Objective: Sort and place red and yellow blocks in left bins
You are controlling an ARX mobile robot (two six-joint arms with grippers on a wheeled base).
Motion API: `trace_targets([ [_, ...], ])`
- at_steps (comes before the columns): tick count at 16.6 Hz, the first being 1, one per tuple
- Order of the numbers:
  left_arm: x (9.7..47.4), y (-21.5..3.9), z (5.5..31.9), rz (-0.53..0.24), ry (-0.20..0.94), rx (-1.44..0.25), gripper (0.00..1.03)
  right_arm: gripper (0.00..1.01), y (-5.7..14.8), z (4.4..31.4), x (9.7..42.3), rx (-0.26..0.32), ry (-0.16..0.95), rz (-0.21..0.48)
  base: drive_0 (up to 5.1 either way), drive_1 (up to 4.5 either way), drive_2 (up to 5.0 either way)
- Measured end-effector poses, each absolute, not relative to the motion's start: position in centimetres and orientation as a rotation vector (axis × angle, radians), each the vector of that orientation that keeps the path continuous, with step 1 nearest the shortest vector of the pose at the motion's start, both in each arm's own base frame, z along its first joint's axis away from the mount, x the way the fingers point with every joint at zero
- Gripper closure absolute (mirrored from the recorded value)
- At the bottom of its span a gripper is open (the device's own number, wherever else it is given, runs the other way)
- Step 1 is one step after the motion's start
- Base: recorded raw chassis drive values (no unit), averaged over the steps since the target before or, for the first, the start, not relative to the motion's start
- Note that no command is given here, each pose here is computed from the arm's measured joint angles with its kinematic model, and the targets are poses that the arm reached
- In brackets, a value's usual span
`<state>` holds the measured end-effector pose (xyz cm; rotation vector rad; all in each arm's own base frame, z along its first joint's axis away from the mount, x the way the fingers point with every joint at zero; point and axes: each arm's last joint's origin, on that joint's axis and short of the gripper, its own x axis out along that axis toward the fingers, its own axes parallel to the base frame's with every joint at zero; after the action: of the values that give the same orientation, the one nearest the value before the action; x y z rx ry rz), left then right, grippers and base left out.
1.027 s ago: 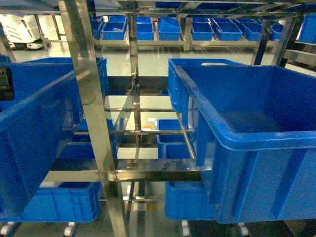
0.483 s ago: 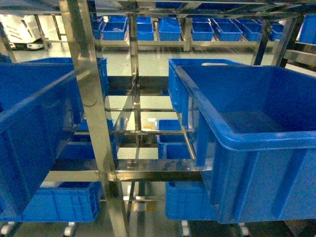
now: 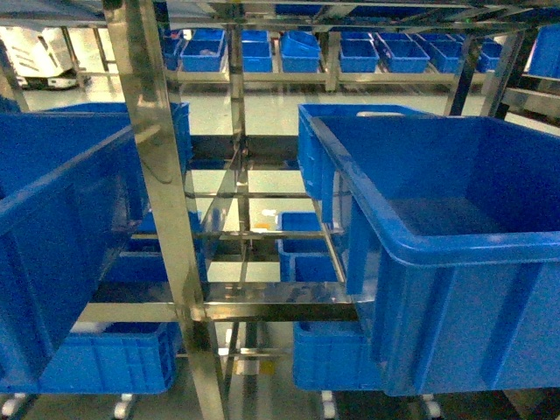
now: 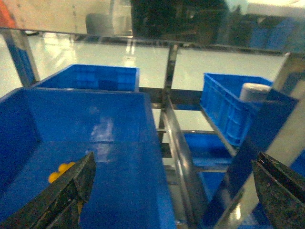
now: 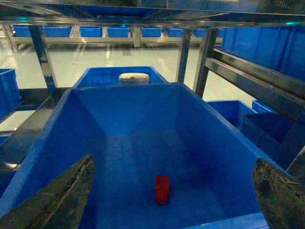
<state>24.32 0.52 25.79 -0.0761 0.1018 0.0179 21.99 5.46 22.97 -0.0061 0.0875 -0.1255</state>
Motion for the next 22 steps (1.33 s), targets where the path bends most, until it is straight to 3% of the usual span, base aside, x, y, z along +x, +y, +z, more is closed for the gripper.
trace_targets([
  [2,24.1,-0.4,26.5,-0.018,0.066,-0.078,0.05,0.03,5.5,23.0,22.0,-0.006,0.087,-0.125,0.0,0.00,0.0],
  [15,24.3,-0.4,26.2,-0.013,0.082,-0.078,0.05,0.03,5.5,23.0,22.0,-0.006,0.088,-0.125,0.0,0.00,0.0],
  [16,24.2,-0.2,26.3,-0.008,0.040,-0.069,0.09,0.08,5.3,23.0,21.9,0.011,0.031,-0.087,0.0,0.00,0.0],
  [17,23.3,-0.1,25.8,-0.003,-0.016,-0.042,0.21,0.21,4.6,22.6,21.1,0.018,-0.010,-0.022,0.0,0.00,0.0],
  [22,18.6,0.0,21.1,0.001,0.007,-0.018,0.82,0.84,2.0,19.4,17.1,0.006,0.008,-0.002,0.0,0.00,0.0],
])
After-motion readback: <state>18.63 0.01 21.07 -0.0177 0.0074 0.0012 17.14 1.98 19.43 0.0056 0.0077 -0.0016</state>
